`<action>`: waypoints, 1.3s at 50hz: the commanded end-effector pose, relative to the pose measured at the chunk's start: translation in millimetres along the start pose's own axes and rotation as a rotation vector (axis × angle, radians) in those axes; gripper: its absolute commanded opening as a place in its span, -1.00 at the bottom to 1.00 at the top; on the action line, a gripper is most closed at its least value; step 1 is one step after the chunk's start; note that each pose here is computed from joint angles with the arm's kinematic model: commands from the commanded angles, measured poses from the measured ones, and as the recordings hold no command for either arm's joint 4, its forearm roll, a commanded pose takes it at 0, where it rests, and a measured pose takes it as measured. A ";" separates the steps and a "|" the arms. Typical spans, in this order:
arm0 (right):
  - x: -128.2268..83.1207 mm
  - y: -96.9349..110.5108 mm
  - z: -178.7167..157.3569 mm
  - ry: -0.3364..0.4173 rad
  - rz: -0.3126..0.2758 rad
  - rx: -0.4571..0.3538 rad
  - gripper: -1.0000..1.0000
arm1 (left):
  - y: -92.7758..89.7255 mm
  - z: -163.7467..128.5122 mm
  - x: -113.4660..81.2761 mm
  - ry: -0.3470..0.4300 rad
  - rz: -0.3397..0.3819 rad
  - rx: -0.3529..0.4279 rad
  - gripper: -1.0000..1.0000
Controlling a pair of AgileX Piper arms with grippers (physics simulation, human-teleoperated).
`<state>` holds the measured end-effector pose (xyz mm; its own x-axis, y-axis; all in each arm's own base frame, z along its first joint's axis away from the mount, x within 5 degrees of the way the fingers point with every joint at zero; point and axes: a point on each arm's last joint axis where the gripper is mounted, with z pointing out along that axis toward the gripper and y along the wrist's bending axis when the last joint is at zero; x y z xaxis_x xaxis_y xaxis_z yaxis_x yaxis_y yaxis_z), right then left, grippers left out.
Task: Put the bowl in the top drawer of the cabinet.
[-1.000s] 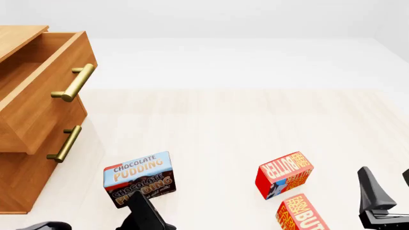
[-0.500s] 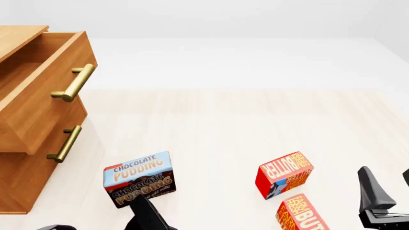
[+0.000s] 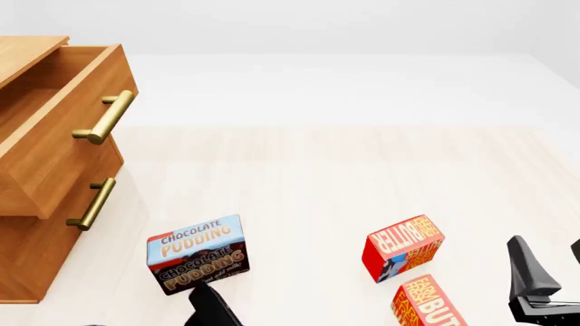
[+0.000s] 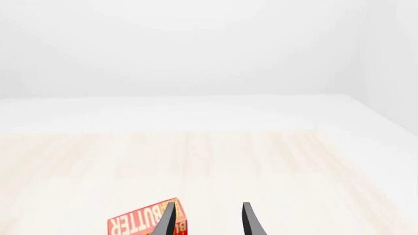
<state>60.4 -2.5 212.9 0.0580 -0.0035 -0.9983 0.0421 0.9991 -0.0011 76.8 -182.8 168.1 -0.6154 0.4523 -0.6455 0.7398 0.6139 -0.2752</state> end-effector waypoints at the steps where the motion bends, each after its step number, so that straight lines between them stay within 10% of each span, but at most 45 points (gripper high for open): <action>1: 0.1 -0.2 0.3 0.002 -0.001 0.002 1.00 | -0.1 4.0 3.4 0.000 -0.008 0.005 1.00; 65: 0.8 -1.0 2.7 0.015 -0.006 0.016 1.00 | -3.1 26.9 19.6 0.005 -0.042 0.038 1.00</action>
<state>62.9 -3.5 212.3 0.0437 -0.0085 -0.9990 0.0554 0.9984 -0.0061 71.0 -191.2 141.0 -0.6442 0.4318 -0.6313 0.7240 0.6103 -0.3214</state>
